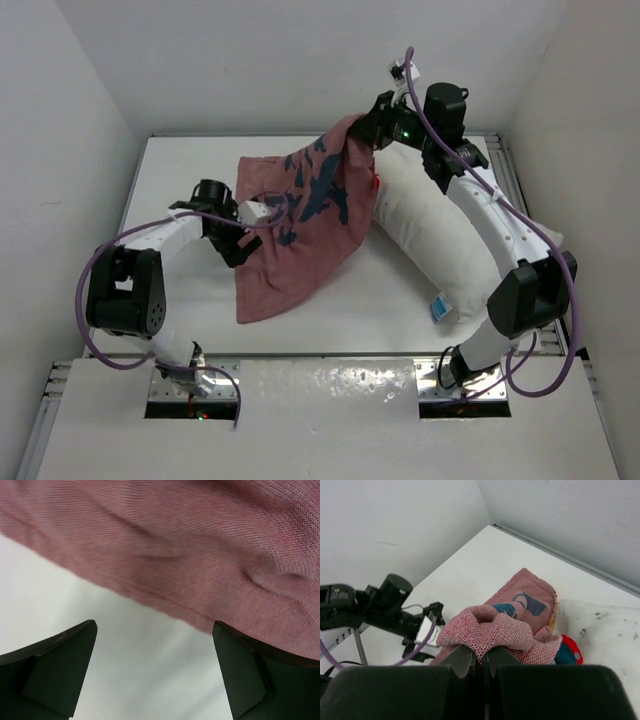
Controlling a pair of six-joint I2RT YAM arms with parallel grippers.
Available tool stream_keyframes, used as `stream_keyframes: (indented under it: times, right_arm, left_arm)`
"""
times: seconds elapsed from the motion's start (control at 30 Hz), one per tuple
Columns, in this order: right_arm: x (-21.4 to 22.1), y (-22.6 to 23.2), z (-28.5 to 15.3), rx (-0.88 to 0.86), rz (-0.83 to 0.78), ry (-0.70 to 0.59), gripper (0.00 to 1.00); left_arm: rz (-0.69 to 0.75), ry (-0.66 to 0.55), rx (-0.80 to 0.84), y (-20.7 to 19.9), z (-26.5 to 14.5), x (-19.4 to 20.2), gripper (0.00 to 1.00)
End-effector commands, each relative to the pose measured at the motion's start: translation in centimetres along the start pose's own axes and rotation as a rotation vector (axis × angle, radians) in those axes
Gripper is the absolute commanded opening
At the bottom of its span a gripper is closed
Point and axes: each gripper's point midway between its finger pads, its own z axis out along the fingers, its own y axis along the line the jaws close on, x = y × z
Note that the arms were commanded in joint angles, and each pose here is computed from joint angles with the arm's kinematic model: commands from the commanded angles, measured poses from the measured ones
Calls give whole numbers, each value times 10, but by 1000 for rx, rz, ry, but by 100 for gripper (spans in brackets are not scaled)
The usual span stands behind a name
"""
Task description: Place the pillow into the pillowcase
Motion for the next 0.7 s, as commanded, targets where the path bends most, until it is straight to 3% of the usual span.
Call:
stream_keyframes:
  times: [0.0, 0.27, 0.3, 0.33, 0.4, 0.43, 0.5, 0.53, 0.57, 0.67]
  right_arm:
    - [-27, -6, -5, 33, -46, -65, 0]
    - [-20, -18, -8, 91, -17, -45, 0]
    - [-18, -19, -7, 94, -9, -40, 0]
    - [-16, -20, -7, 95, -3, -37, 0]
    - [-13, -20, -7, 97, 5, -36, 0]
    - [-14, -20, -8, 97, 3, -38, 0]
    - [-12, -22, -8, 102, 1, -34, 0]
    - [-11, -25, -8, 112, -3, -36, 0]
    - [-7, -28, -7, 118, 0, -28, 0]
    - [-3, -33, -1, 126, 11, -8, 0]
  left_arm:
    - [29, -6, -95, 3, 18, -10, 100]
    - [-13, -24, -101, -11, 49, -16, 100]
    - [-38, -10, -129, -7, 52, -15, 95]
    - [-44, 13, -120, -10, 59, -10, 89]
    - [-66, 64, -144, -7, 64, 0, 65]
    - [-73, 90, -138, -7, 69, 5, 61]
    - [-99, 107, -112, -9, 70, 10, 41]
    - [-127, 96, -115, 0, 68, 10, 28]
    - [-165, 92, -110, 3, 66, 10, 0]
    - [-221, 113, -216, 47, 43, 17, 0]
